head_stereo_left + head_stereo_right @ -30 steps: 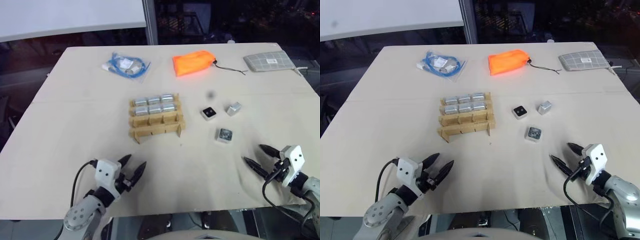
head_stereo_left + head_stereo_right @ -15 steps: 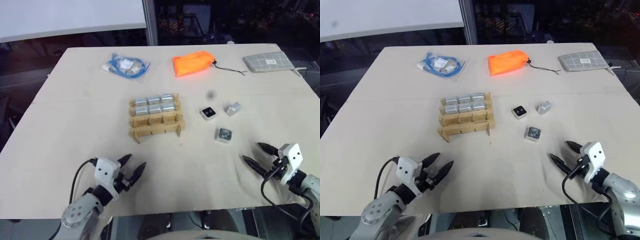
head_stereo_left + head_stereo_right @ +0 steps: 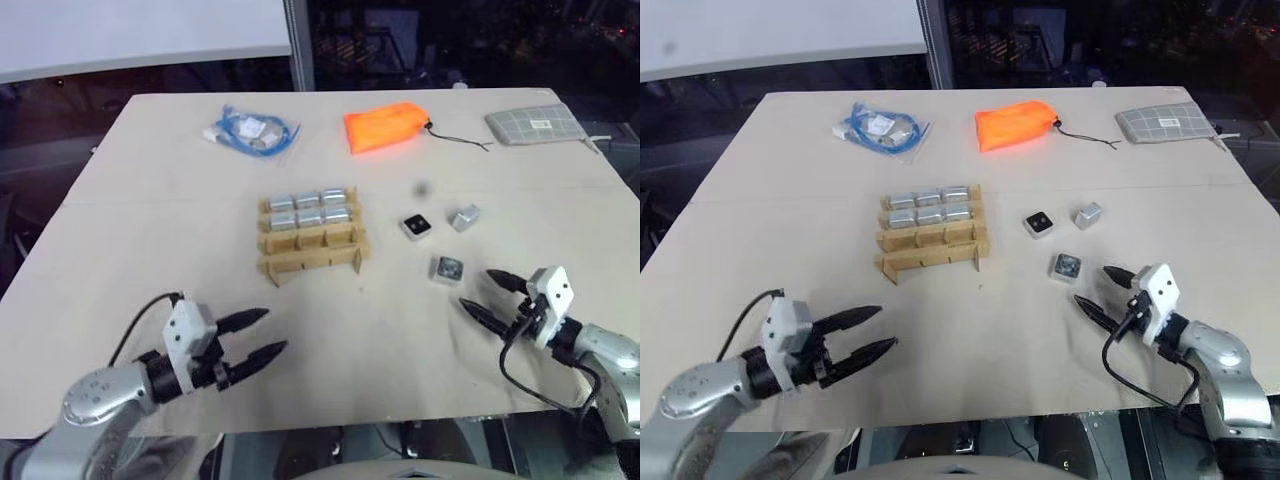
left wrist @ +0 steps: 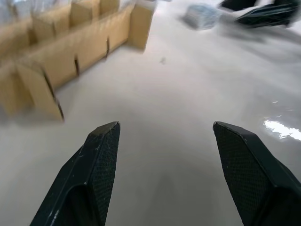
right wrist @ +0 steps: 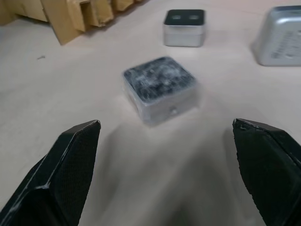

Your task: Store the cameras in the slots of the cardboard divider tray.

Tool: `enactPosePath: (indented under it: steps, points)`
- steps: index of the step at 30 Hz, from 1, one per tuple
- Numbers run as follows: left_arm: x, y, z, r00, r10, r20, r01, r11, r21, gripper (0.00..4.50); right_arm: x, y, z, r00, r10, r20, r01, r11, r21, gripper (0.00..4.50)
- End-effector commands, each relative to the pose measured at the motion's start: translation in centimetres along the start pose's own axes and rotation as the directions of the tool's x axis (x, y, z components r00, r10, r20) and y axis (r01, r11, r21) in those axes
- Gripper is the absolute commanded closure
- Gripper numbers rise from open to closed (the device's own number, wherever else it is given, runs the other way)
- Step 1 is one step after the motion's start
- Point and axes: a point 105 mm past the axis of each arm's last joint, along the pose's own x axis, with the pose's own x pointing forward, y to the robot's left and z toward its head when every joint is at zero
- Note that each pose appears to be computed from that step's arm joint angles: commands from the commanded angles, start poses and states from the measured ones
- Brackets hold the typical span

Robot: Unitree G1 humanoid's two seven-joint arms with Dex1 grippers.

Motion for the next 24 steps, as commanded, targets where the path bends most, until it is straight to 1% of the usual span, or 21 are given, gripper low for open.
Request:
enactPosePath:
  steps: [1,3,8,12,15,20,21,22,23,24]
  points:
    - [-1.4,1.2,2.9,0.999,-0.031,-0.007,0.032,0.995,0.097,1.25,0.8,-1.5,0.8,0.999,0.039,-0.028,-0.04,0.998,-0.046,0.0]
    - [-1.9,1.3,4.0,0.998,-0.056,-0.031,0.06,0.99,0.127,1.25,1.3,-1.8,0.9,0.996,0.079,-0.048,-0.082,0.995,-0.053,0.0]
    - [-2.7,1.2,5.5,0.994,-0.089,-0.067,0.098,0.984,0.15,1.25,2.5,-2.0,0.8,0.98,0.171,-0.105,-0.179,0.98,-0.081,0.0]
    - [-3.2,1.0,5.8,0.988,-0.099,-0.117,0.118,0.978,0.169,1.25,3.4,-1.5,1.1,0.957,0.263,-0.121,-0.275,0.957,-0.094,0.0]
    - [-3.3,1.2,6.1,0.989,-0.087,-0.122,0.108,0.978,0.18,1.25,4.3,-1.8,1.2,0.954,0.273,-0.124,-0.287,0.952,-0.111,0.0]
    - [-3.5,1.0,5.8,0.986,-0.081,-0.148,0.107,0.978,0.181,1.25,4.5,-1.7,1.1,0.946,0.298,-0.127,-0.313,0.943,-0.117,0.0]
    - [-3.5,1.0,5.9,0.987,-0.081,-0.139,0.105,0.979,0.177,1.22,4.5,-1.7,1.1,0.946,0.298,-0.125,-0.312,0.943,-0.118,0.42]
    - [-3.4,0.9,6.0,0.988,-0.081,-0.134,0.104,0.979,0.177,1.22,4.5,-1.7,1.2,0.947,0.297,-0.123,-0.311,0.943,-0.119,0.65]
    - [-3.4,1.0,6.1,0.989,-0.078,-0.129,0.101,0.979,0.178,1.22,4.5,-1.7,1.2,0.947,0.297,-0.122,-0.311,0.943,-0.12,1.07]
    - [-3.4,1.0,6.2,0.989,-0.078,-0.124,0.099,0.979,0.178,1.22,4.5,-1.7,1.2,0.947,0.296,-0.122,-0.31,0.943,-0.121,1.37]
